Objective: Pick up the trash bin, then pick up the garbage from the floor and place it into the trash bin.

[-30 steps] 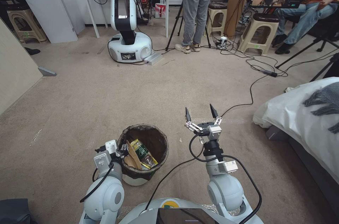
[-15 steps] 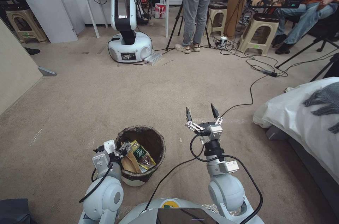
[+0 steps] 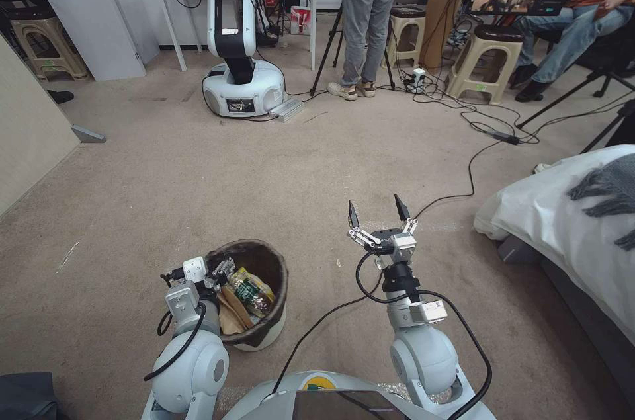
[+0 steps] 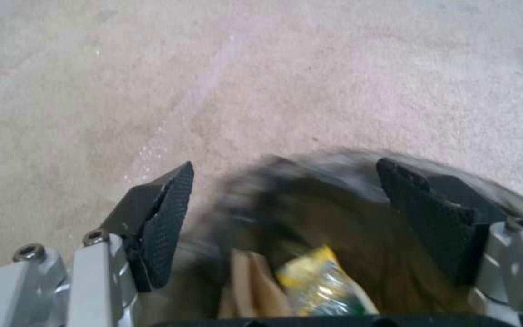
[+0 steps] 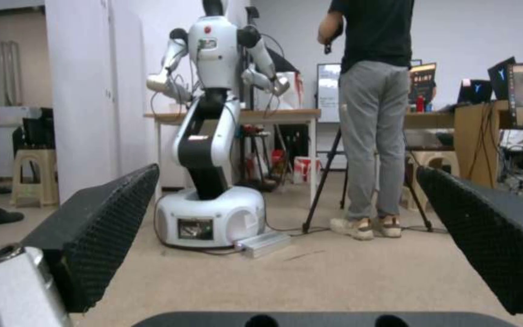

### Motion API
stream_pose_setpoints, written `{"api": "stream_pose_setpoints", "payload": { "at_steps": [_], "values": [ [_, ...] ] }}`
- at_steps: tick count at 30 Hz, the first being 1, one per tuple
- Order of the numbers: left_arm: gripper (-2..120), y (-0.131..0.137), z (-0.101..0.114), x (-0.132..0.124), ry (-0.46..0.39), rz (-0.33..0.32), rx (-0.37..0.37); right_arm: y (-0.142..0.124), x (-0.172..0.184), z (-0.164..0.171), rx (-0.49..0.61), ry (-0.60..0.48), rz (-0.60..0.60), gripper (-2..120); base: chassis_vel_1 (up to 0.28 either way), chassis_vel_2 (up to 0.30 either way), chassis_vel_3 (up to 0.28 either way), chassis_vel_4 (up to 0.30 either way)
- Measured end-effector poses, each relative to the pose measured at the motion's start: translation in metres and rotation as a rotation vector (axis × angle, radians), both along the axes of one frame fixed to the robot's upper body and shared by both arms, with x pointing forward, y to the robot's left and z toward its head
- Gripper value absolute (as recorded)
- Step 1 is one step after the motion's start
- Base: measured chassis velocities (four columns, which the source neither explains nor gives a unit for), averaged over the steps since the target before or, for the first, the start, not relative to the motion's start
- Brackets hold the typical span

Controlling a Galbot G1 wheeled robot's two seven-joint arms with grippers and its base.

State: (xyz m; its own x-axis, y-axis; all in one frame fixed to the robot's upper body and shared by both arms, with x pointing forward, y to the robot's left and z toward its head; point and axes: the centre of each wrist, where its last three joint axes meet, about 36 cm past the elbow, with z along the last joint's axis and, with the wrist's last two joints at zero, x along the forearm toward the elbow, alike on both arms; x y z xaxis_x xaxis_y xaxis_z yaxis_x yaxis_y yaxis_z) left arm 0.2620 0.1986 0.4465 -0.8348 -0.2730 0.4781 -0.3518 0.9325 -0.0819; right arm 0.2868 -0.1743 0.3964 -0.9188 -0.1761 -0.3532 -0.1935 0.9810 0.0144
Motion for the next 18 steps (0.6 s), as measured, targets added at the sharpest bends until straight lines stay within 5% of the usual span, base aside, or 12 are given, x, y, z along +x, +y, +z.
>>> {"api": "stream_pose_setpoints", "payload": {
  "at_steps": [9, 11, 16, 18],
  "values": [
    [79, 0.001, 0.001, 0.001, -0.054, -0.004, 0.042, 0.0, 0.001, 0.0, 0.0, -0.002, 0.002, 100, 0.0, 0.0, 0.0, 0.0],
    [83, -0.001, 0.004, -0.003, -0.18, -0.04, 0.098, -0.001, 0.001, 0.0, 0.0, -0.003, -0.001, 100, 0.0, 0.0, 0.0, 0.0],
    [84, -0.002, 0.007, -0.007, -0.29, -0.102, 0.174, 0.001, 0.001, 0.001, 0.01, -0.006, -0.006, 100, 0.0, 0.0, 0.0, 0.0],
    [84, -0.001, -0.004, -0.009, -0.382, -0.177, 0.238, 0.002, 0.0, 0.003, 0.021, -0.007, -0.018, 100, 0.0, 0.0, 0.0, 0.0]
  ]
}}
